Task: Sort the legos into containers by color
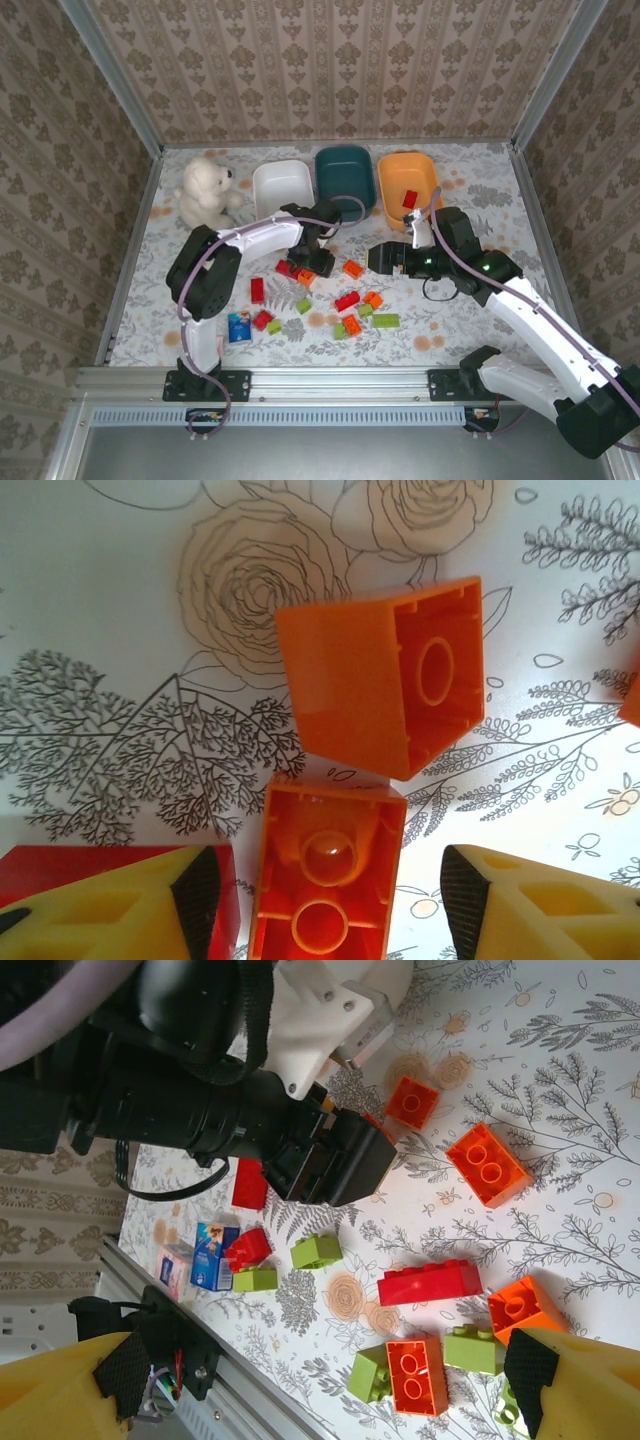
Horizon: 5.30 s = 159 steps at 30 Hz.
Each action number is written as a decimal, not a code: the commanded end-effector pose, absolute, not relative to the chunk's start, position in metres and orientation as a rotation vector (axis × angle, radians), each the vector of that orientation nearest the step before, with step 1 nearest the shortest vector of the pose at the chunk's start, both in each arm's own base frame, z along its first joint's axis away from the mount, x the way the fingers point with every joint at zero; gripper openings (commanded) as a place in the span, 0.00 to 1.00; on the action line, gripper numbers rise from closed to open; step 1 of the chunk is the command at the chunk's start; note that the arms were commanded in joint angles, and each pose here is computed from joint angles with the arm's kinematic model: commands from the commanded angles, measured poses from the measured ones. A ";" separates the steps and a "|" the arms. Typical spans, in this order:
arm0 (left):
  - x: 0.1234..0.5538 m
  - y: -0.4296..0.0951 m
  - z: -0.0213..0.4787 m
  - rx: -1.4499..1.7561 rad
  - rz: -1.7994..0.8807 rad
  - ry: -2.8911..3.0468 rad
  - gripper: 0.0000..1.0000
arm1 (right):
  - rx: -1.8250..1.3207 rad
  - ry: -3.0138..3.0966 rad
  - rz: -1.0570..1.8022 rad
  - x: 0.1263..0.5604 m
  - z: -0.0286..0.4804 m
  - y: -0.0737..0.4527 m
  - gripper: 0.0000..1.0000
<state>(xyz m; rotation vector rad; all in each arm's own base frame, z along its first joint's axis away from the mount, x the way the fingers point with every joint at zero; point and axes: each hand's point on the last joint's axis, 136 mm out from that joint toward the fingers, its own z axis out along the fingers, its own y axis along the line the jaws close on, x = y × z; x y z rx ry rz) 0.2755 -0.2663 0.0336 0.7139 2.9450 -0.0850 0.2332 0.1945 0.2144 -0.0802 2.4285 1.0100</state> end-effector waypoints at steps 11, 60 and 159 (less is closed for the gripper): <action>0.261 -0.264 0.018 0.809 -0.020 2.975 0.54 | -0.043 2.456 1.021 0.225 0.208 0.192 0.95; 0.497 -0.204 0.055 -0.126 -0.374 2.911 0.42 | 0.014 2.427 0.953 0.283 0.248 0.208 0.93; 0.266 -0.244 0.201 0.164 -0.724 2.549 0.69 | 0.377 2.973 -0.015 0.462 0.052 0.068 0.70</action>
